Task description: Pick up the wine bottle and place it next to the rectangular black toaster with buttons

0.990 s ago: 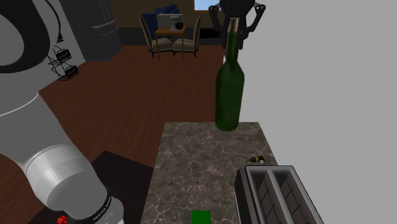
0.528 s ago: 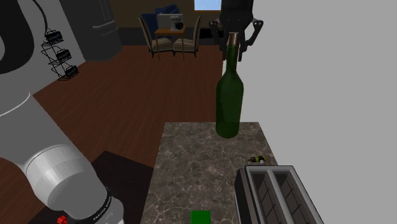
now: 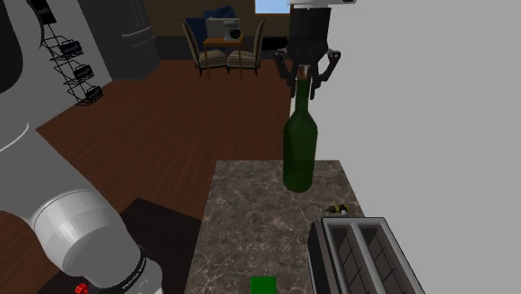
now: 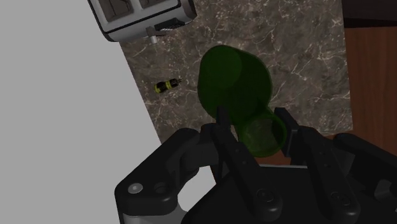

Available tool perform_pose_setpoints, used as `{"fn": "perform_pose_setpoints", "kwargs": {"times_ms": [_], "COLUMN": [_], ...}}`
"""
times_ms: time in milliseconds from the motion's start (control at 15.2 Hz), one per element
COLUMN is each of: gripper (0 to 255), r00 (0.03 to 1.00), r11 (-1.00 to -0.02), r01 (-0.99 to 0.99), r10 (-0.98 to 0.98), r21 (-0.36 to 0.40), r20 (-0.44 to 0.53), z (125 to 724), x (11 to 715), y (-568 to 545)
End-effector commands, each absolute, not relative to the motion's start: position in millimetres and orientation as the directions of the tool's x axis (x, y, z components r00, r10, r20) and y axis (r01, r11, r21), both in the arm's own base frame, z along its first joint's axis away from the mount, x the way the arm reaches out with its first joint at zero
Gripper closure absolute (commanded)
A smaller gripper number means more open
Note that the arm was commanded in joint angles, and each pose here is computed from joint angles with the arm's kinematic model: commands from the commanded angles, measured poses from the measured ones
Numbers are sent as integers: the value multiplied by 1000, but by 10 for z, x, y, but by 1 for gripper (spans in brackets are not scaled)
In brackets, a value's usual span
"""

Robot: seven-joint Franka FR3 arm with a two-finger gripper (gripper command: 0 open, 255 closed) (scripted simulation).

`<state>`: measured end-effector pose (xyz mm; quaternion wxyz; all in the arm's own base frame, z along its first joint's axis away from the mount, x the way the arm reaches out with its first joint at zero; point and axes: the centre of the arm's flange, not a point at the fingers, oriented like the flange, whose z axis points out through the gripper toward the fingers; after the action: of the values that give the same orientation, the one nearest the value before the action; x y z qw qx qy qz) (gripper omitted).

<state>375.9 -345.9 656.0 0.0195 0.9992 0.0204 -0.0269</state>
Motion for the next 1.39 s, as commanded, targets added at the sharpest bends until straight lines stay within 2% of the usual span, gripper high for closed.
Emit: {"fn": "perform_pose_setpoints", "kwargs": {"times_ms": [0, 1320], "gripper": [255, 255], "r00": [998, 998], "r11": [-998, -998], "r01": [42, 42], "r10": [40, 40], "r21": [38, 38], "r20": [-54, -54], "z": [6456, 5400], "x": [3755, 3755], "y": [-3454, -3454]}}
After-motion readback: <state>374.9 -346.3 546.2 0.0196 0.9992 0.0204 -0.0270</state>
